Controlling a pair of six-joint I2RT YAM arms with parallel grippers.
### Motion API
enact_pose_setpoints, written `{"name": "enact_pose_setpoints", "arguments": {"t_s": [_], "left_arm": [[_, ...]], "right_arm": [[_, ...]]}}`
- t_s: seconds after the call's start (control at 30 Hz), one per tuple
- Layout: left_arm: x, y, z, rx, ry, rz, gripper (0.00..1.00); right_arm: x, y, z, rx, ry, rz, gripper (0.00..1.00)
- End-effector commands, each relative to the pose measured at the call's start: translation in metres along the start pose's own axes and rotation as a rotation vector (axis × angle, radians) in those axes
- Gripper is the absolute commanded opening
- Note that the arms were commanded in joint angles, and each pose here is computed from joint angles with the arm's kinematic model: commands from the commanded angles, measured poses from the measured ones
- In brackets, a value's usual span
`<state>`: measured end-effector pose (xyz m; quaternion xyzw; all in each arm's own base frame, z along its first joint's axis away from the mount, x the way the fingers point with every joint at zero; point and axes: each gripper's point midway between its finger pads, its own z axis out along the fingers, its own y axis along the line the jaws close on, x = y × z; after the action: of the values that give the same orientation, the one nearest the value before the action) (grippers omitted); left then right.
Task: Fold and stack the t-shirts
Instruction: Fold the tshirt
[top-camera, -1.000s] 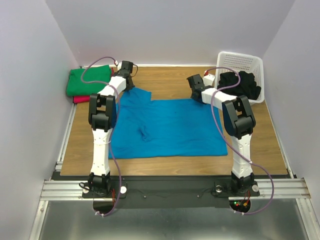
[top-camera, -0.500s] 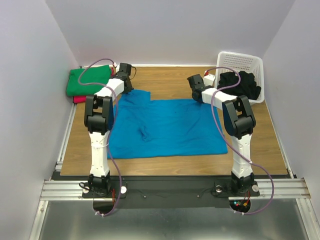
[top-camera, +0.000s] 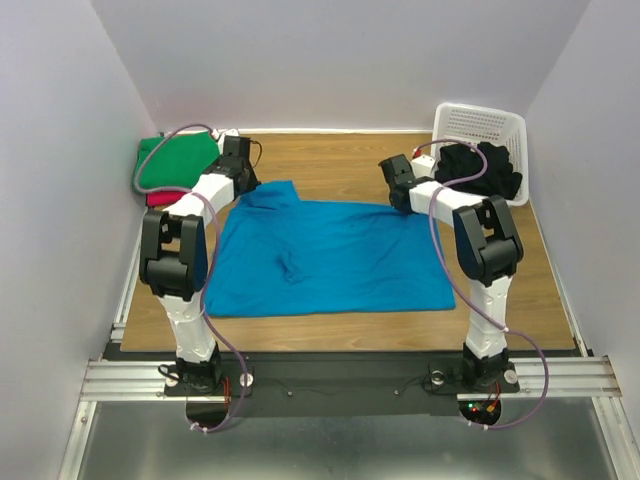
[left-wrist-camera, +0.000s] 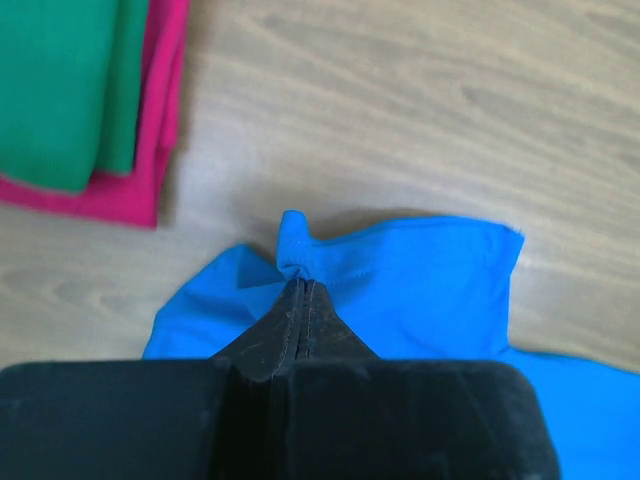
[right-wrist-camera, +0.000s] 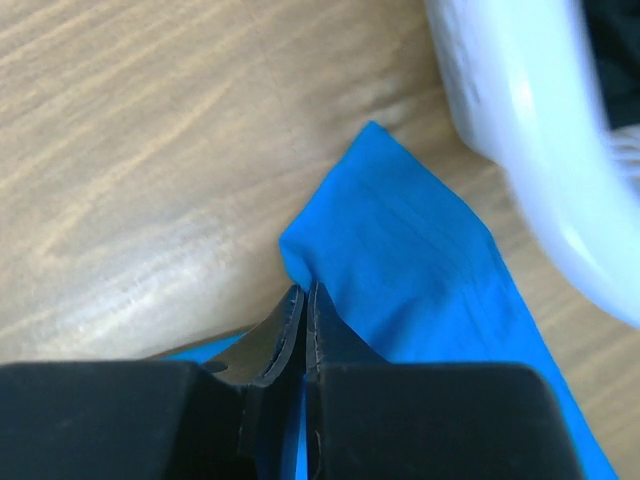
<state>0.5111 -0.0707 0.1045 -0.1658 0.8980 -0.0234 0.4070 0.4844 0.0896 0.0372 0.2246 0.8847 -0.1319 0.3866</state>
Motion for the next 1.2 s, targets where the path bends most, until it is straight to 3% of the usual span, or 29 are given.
{"name": "enact_pose_setpoints", "arguments": {"t_s": [0.0,0.13,0.67,1.17], "left_arm": [[0.001,-0.001,-0.029,0.050,-0.046,-0.048,0.00],[0.017,0.007,-0.047,0.061,-0.051,-0.082,0.00],[0.064,0.046,-0.124,0.080,-0.107,-0.214,0.00],[0.108,0.074,-0.160,0.082,-0.100,-0.342,0.00]], "right_arm": [[-0.019,-0.002,-0.027,-0.026,-0.047,0.017,0.06],[-0.012,-0.006,-0.035,-0.035,-0.039,0.002,0.00],[0.011,-0.035,-0.078,-0.069,-0.035,0.014,0.00],[0.042,-0.061,-0.107,-0.119,-0.001,0.031,0.00]]}}
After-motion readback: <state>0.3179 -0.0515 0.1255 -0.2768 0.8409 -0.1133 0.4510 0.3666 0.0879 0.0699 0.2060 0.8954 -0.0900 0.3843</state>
